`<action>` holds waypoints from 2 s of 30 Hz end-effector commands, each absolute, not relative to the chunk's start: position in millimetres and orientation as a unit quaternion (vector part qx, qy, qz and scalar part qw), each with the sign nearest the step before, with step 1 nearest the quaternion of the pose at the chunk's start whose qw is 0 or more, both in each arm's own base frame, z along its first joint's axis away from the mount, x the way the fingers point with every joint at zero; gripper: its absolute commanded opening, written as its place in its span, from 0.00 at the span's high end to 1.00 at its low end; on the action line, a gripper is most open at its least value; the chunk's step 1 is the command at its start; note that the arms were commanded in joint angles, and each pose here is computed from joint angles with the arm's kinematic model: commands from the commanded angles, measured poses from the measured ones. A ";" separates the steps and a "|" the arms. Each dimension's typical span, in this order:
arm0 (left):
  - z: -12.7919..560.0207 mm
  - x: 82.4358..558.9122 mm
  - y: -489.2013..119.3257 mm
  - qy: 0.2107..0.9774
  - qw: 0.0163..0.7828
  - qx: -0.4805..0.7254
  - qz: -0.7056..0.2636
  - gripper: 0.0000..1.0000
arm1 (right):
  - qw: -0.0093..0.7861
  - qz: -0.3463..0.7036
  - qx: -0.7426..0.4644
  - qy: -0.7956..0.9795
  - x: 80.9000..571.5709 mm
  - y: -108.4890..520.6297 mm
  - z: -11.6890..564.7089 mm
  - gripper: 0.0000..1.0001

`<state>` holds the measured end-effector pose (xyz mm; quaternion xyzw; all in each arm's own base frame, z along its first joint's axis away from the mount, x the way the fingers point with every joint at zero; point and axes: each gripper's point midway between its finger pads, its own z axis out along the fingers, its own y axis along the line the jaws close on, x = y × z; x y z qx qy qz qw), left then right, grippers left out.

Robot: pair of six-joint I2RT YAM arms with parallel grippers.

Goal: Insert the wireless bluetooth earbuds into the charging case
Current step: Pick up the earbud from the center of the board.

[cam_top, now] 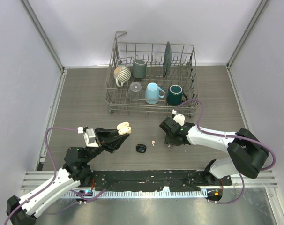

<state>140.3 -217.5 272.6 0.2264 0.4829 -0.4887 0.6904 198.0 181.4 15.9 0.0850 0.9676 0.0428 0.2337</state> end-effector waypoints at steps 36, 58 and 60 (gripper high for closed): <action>279.2 141.7 -217.2 0.478 0.694 0.217 -0.494 1.00 | 0.315 0.049 0.063 0.946 205.2 180.8 52.6 0.99; 277.0 148.1 -220.3 0.487 0.691 0.209 -0.492 1.00 | 0.507 0.160 0.077 0.843 220.5 179.2 170.8 0.99; 277.3 148.8 -220.9 0.487 0.691 0.209 -0.491 1.00 | 0.518 0.170 0.073 0.835 221.9 183.3 182.8 0.99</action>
